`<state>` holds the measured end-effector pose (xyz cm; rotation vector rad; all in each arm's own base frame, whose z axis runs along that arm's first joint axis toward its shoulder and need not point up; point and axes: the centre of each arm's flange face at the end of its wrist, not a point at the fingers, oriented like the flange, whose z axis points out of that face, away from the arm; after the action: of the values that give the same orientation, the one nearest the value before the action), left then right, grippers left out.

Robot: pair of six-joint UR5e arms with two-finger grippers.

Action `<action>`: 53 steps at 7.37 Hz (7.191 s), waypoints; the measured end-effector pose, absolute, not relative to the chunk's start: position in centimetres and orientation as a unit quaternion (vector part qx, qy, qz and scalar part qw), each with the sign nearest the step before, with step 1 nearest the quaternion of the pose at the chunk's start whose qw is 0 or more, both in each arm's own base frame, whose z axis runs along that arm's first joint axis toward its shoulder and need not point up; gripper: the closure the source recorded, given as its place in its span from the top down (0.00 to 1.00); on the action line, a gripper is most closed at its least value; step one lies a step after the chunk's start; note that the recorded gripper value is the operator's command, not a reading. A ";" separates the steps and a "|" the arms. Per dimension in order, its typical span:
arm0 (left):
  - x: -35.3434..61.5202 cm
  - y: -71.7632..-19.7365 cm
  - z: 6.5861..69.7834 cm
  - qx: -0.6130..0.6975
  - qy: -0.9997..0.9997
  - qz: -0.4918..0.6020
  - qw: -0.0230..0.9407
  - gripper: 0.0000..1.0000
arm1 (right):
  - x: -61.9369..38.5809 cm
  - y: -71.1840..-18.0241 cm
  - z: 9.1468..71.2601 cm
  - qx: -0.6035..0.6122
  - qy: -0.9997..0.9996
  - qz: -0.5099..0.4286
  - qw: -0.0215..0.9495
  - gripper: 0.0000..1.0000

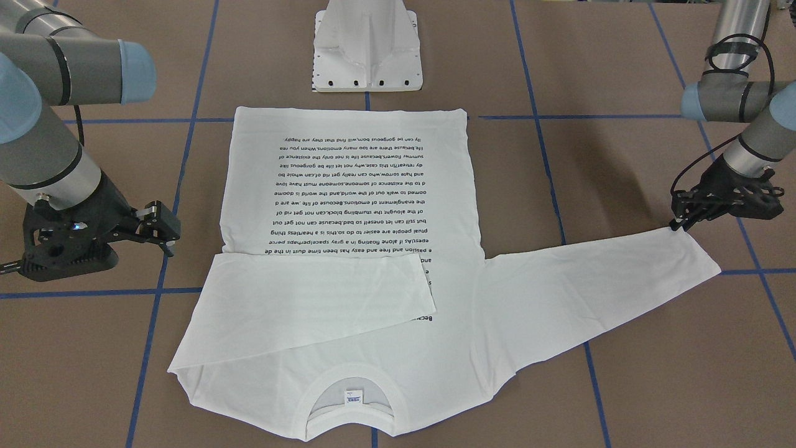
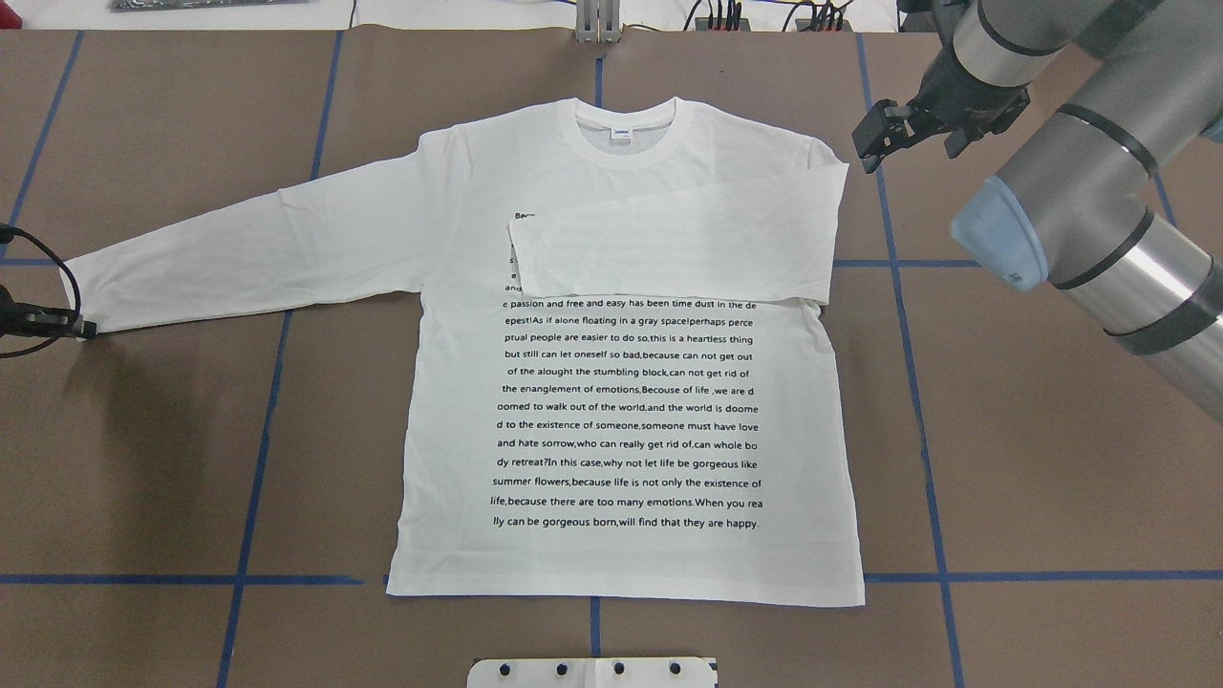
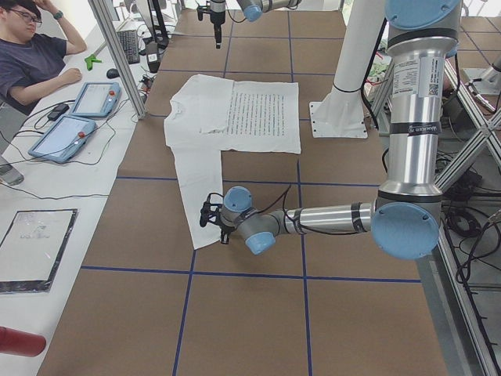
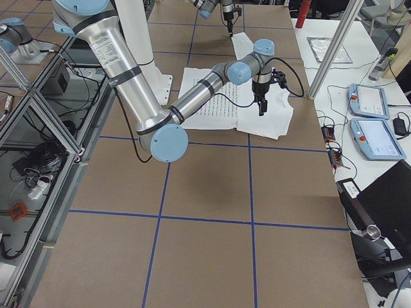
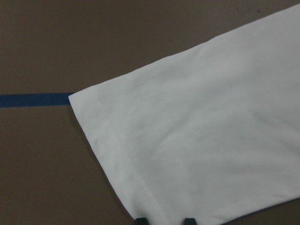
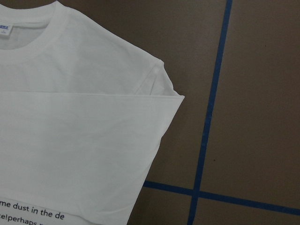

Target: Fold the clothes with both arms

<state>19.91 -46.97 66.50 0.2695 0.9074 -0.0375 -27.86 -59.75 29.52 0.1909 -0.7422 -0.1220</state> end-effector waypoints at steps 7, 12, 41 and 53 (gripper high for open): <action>21.5 -49.9 44.9 0.150 0.570 -0.116 0.800 0.00 | -27.9 -59.6 29.2 0.096 -0.364 -0.060 0.925 1.00; 28.6 -52.3 23.2 0.042 0.672 -0.246 0.697 0.00 | -27.7 -59.2 28.9 0.100 -0.365 -0.061 0.924 1.00; 37.6 -50.6 24.7 0.135 0.537 0.076 0.829 1.00 | -56.9 -59.3 19.5 0.113 -0.338 0.062 0.932 1.00; 37.3 -50.5 24.9 0.134 0.539 0.074 0.828 1.00 | -60.1 -53.2 23.5 0.117 -0.076 -0.064 0.988 1.00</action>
<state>37.27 -50.45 24.92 0.2848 1.1444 0.1576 -60.09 -53.16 23.47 0.2359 -0.1519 -0.1292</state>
